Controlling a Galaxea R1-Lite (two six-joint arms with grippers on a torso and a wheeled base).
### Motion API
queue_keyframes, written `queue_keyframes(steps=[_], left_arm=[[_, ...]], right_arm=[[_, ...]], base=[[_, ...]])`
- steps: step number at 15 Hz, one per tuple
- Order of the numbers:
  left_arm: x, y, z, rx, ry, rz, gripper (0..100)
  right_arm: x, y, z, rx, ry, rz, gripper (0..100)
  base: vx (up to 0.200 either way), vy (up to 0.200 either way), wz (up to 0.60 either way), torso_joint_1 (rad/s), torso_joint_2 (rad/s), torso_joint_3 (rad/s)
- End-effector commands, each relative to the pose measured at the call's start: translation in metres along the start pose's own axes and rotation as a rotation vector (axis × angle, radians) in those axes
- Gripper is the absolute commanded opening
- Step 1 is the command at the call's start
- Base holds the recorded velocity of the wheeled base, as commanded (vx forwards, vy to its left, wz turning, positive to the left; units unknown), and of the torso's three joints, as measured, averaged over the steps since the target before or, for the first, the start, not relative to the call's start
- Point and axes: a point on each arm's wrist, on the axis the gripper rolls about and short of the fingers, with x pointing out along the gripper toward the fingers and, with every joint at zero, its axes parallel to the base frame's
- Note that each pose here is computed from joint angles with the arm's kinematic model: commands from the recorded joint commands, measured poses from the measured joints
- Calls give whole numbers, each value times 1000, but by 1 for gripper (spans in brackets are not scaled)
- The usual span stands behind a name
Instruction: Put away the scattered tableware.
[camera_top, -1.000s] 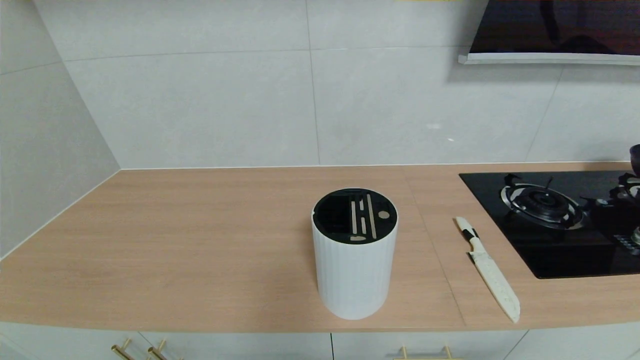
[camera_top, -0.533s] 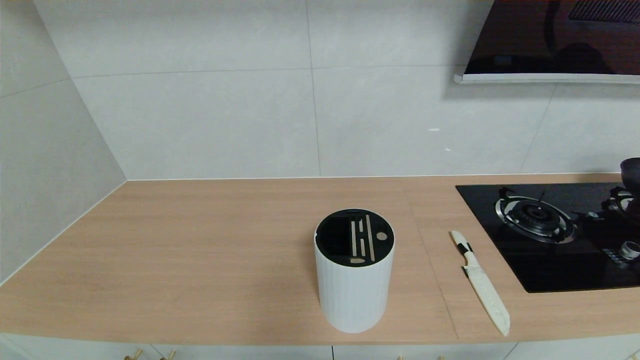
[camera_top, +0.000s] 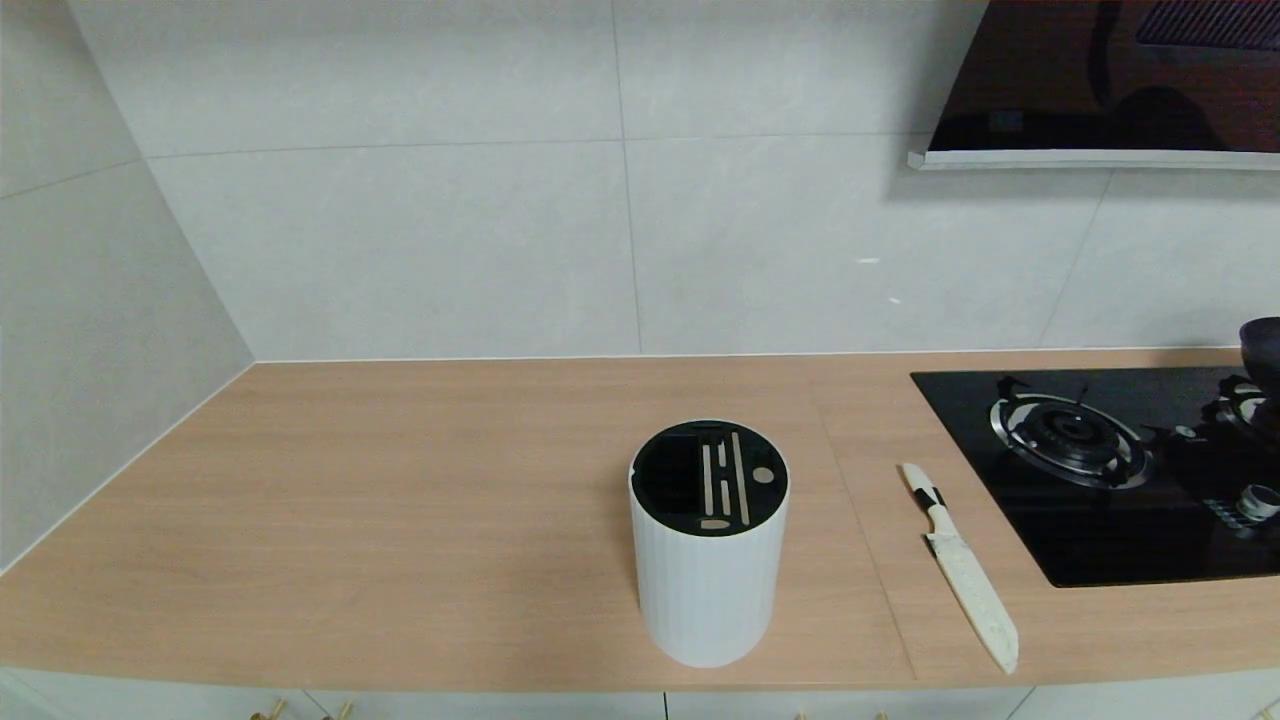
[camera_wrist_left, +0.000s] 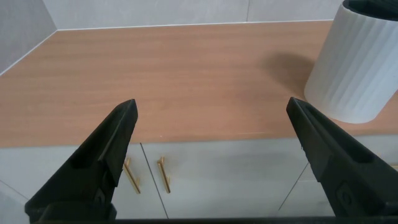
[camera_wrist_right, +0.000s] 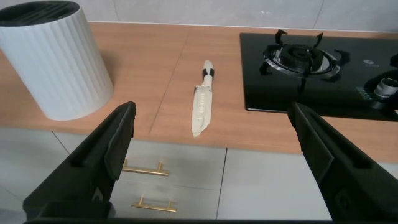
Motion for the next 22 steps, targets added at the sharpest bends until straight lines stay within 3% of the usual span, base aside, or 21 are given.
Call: queue_keyframes(steps=[1, 5, 6, 7, 10, 15, 22], left_arm=[[0, 0, 0, -1, 0, 0, 100], [0, 0, 0, 1, 0, 0, 100], [0, 0, 0, 1, 0, 0, 100], [0, 0, 0, 1, 0, 0, 100], [0, 0, 0, 3, 0, 0, 100], [0, 0, 0, 3, 0, 0, 100], [0, 0, 0, 3, 0, 0, 100]], right_arm=[[0, 0, 0, -2, 1, 1, 100], [0, 0, 1, -21, -7, 0, 100], [-8, 1, 30, -24, -132, 14, 100], [-10, 1, 45, -11, -137, 52, 100], [17, -2, 74, 12, 31, 84, 100], [86, -7, 93, 46, 325, 115, 100], [180, 4, 81, 27, 573, 159, 100]], base=[[0, 0, 0, 0, 0, 0], [0, 0, 0, 0, 0, 0], [0, 0, 0, 0, 0, 0], [0, 0, 0, 0, 0, 0], [0, 0, 0, 0, 0, 0], [0, 0, 0, 0, 0, 0], [0, 0, 0, 0, 0, 0]])
